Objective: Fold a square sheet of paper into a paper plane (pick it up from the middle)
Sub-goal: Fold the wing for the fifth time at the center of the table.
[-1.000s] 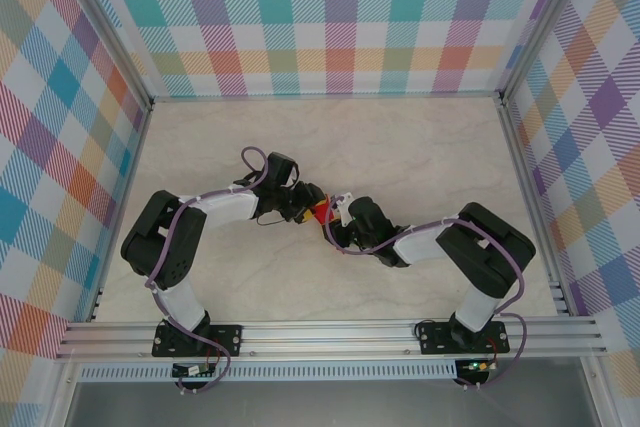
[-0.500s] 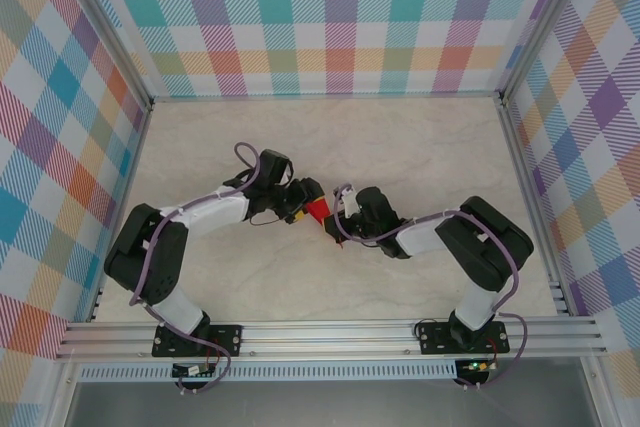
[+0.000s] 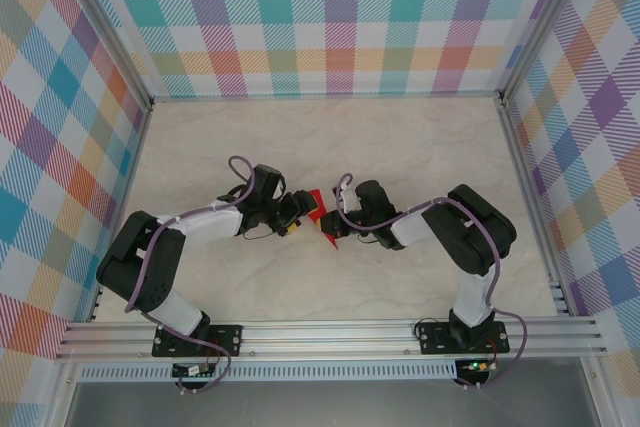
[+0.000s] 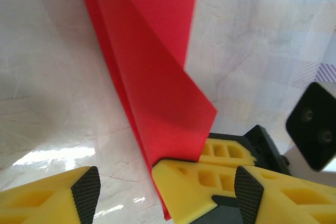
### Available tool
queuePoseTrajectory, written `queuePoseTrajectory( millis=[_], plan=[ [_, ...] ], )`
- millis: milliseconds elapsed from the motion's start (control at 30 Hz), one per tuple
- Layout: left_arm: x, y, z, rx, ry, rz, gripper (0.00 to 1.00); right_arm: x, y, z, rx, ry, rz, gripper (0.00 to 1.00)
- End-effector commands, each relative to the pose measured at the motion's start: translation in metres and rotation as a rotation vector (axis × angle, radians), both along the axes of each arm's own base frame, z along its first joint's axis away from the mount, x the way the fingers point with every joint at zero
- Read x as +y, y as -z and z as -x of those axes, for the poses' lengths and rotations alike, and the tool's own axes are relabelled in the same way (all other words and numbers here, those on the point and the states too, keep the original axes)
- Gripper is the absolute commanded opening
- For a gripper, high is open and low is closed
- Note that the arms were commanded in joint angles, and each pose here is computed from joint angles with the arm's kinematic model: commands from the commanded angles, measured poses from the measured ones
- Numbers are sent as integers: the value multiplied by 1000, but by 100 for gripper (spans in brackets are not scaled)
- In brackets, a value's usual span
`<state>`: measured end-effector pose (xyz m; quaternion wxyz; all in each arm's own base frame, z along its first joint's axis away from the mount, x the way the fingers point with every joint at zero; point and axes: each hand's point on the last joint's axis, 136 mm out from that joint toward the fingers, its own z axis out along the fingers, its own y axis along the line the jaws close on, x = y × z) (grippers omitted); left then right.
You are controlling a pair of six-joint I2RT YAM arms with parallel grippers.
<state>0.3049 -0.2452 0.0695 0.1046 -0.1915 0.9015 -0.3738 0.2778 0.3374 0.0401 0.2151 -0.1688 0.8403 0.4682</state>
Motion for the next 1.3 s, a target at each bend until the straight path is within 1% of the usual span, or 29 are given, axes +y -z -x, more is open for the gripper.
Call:
queuePoseTrajectory(
  millis=[0, 200, 467, 833, 1267],
  plan=[
    [0, -13, -8, -72, 6, 33, 70, 7, -10, -1, 33, -24, -64, 8],
    [-2, -11, -11, -85, 13, 39, 66, 3, -5, -4, 108, -13, -95, 7],
    [-2, -11, -15, -119, 24, 30, 54, -2, -4, -11, 183, 23, -121, 6],
    [-14, -5, -23, -124, 66, 58, 49, -4, 5, -11, 267, 33, -113, 5],
    [-25, 5, -28, -118, 106, 87, 46, -11, 12, -14, 370, 76, -127, 5]
  ],
)
